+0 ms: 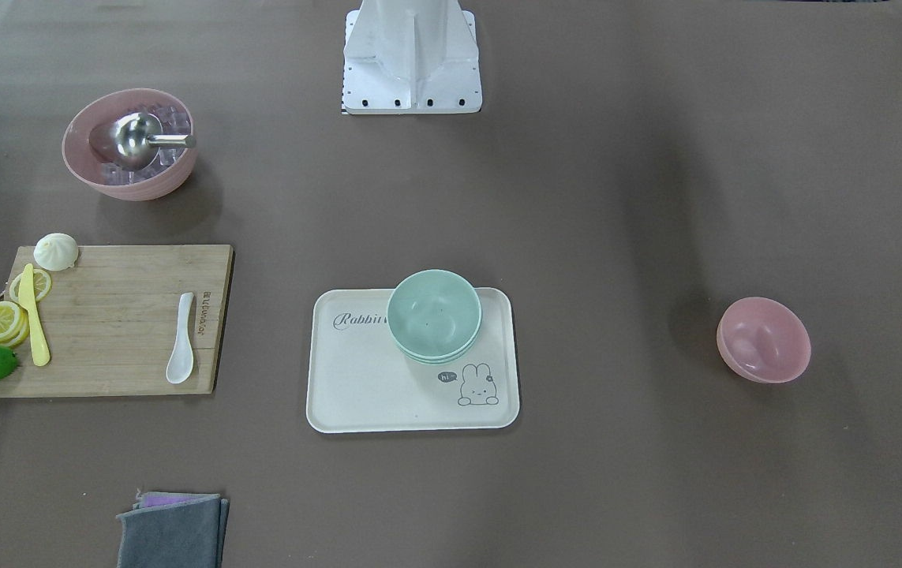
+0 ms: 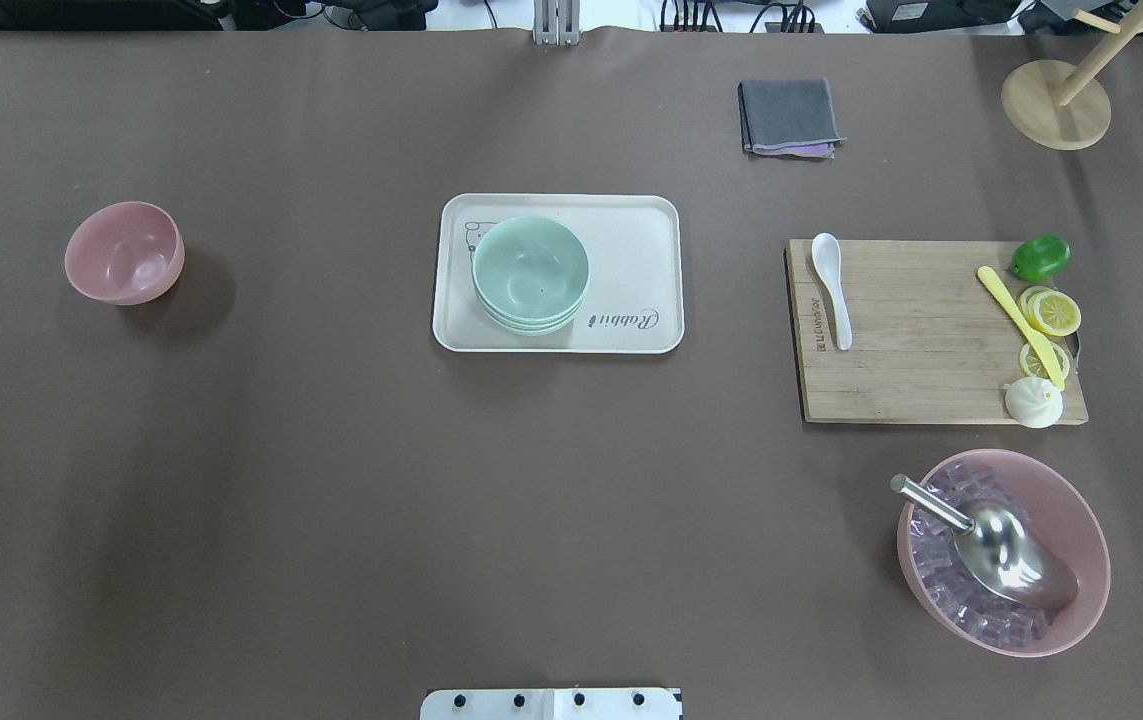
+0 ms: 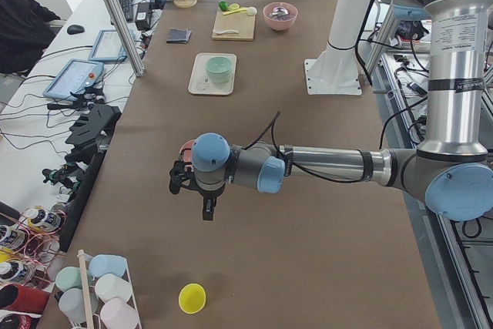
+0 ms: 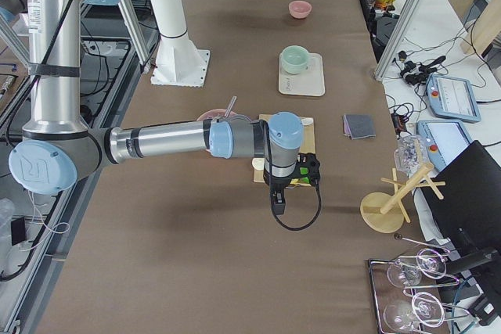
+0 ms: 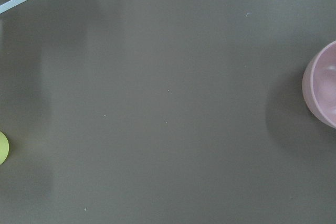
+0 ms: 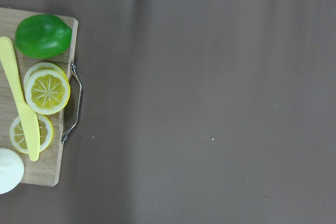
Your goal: Stack pink bowl on green and place spoon
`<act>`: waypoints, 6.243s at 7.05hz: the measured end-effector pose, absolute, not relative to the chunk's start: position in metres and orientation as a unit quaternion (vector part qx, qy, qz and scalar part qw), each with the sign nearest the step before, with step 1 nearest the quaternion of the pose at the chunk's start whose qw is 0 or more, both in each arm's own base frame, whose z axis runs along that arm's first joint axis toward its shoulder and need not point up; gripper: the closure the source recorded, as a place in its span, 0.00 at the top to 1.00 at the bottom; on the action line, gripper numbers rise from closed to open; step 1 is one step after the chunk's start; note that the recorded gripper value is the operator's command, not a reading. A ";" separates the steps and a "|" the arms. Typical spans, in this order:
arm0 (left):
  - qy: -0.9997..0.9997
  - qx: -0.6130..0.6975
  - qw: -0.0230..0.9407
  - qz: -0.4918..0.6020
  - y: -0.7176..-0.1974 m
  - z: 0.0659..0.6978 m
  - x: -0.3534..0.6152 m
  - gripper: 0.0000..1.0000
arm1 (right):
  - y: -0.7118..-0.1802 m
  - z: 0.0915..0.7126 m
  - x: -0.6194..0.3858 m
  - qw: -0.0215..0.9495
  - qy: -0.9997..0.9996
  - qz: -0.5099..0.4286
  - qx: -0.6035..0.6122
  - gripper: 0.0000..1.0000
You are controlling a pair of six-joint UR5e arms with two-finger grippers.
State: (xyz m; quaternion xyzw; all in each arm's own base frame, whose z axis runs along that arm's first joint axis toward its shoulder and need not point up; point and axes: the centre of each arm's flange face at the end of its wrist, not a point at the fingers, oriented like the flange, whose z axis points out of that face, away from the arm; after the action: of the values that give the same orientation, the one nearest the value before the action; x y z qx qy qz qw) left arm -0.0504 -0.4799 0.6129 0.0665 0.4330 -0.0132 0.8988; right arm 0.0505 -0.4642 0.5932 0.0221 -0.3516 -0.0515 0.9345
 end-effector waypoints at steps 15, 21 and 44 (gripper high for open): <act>0.437 0.064 0.897 -0.015 -0.486 0.615 -0.050 0.98 | -0.462 0.585 0.048 0.928 -0.367 -0.054 0.028 1.00; 0.437 0.083 0.896 -0.003 -0.491 0.603 -0.050 0.98 | -0.464 0.582 0.048 0.927 -0.370 -0.054 0.030 1.00; 0.466 0.070 0.882 0.001 -0.579 0.589 0.222 0.00 | -0.467 0.584 0.046 0.926 -0.372 -0.053 0.027 1.00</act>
State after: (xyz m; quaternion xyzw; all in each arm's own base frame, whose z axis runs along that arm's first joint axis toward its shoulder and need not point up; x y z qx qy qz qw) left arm 0.2215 -0.5787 0.5894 0.0700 0.4663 0.0012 0.8818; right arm 0.0455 -0.4671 0.5835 0.0273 -0.3717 -0.0535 0.9264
